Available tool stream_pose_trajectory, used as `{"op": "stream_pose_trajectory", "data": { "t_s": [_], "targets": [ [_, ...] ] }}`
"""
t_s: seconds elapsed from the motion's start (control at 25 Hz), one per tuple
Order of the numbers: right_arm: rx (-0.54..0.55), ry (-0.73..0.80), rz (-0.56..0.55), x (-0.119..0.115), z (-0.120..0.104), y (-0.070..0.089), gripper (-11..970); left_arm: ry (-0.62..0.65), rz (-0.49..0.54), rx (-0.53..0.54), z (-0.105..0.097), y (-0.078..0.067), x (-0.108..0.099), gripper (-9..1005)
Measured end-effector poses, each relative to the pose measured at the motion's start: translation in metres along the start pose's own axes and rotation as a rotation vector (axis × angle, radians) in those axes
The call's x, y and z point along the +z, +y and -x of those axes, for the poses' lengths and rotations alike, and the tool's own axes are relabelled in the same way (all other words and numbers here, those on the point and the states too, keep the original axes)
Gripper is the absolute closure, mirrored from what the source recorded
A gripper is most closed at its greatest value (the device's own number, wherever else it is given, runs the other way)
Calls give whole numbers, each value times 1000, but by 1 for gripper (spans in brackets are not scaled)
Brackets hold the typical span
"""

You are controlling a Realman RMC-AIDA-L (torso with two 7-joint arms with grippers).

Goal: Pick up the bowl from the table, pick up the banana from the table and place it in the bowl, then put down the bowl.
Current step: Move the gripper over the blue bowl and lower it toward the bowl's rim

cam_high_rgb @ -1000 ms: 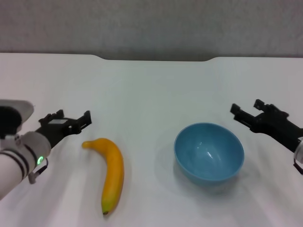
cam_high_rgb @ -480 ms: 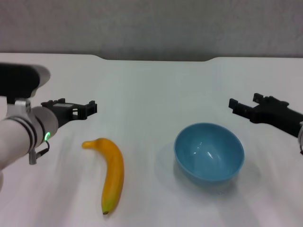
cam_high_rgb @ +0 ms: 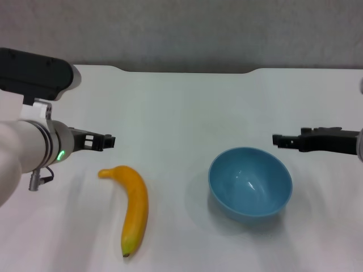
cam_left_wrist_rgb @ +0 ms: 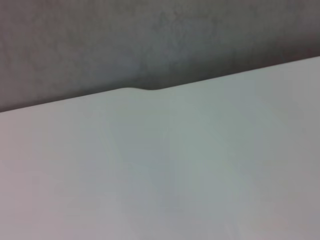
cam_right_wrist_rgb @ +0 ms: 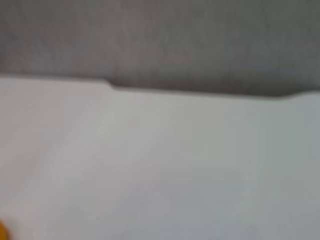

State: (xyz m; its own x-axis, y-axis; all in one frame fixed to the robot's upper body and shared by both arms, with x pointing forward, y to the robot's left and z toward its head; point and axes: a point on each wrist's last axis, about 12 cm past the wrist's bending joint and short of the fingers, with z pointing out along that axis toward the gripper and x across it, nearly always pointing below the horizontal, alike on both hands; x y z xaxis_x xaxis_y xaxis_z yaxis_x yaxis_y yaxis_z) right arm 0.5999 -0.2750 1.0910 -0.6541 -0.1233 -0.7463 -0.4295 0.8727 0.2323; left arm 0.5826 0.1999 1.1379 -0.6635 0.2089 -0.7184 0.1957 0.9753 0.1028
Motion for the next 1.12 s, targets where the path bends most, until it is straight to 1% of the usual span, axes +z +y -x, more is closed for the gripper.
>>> {"op": "stream_pose_trajectory", "data": {
  "t_s": [0.12, 0.32, 0.52, 0.76, 1.12],
  "targets": [
    [-21, 109, -39, 6, 11, 2, 94, 1, 6, 10, 1, 1, -1, 117],
    [9, 175, -63, 15, 11, 3, 96, 0, 4, 13, 2, 0, 1, 117],
    [27, 220, -48, 23, 11, 5, 98, -1, 4, 15, 2, 0, 1, 116],
    [51, 235, -36, 24, 10, 7, 100, -2, -1, 26, 4, -3, 2, 116],
    [68, 290, -44, 38, -2, 9, 104, -20, -13, 28, 6, -5, 2, 115]
  ]
}}
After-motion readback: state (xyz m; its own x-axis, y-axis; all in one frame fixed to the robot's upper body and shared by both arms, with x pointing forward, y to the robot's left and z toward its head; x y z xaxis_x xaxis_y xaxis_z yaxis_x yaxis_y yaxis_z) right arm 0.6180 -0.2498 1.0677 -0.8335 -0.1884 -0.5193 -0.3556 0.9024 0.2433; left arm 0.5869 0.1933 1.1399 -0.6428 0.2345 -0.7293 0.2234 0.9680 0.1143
